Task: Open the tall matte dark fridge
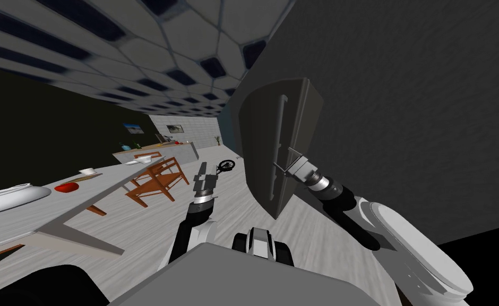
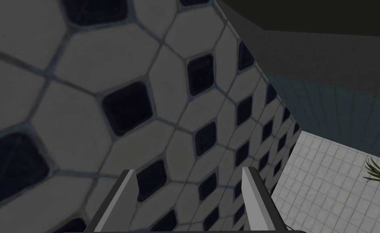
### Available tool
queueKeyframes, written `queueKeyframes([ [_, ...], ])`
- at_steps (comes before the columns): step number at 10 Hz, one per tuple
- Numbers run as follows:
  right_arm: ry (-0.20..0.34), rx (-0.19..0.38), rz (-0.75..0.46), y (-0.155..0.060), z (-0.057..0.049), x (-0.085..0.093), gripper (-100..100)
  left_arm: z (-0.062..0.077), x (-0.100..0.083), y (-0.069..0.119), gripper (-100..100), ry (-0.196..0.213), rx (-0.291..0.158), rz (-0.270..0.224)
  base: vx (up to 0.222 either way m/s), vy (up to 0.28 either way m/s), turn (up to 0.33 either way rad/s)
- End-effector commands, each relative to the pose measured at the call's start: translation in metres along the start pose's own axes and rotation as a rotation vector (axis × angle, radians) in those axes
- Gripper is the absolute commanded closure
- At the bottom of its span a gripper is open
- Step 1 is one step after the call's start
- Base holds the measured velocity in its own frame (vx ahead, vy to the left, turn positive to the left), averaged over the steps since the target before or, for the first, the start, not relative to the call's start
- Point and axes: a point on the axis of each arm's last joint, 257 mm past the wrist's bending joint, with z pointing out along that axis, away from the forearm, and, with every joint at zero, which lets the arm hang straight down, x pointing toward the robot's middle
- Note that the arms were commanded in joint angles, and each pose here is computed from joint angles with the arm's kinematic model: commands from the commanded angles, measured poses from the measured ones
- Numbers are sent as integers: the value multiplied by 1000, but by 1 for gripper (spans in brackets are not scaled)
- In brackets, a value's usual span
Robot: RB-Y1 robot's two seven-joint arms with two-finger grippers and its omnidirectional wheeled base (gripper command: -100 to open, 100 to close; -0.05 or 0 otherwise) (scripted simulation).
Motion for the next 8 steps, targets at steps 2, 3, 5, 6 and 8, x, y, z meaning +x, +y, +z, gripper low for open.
queueKeyframes([
  [2,28,-51,-135,5,4,9,-100,0,0,0,0,0,0,0,11,-5,9],
  [3,34,-86,-213,8,8,12,-100,0,0,0,0,0,0,0,17,-8,12],
  [5,52,-126,-317,10,11,19,-100,0,0,0,0,0,0,0,14,-9,10],
  [6,63,-132,-342,10,11,23,-100,0,0,0,0,0,0,0,14,-8,9],
  [8,81,-171,-445,11,13,31,-100,0,0,0,0,0,0,0,16,-5,9],
])
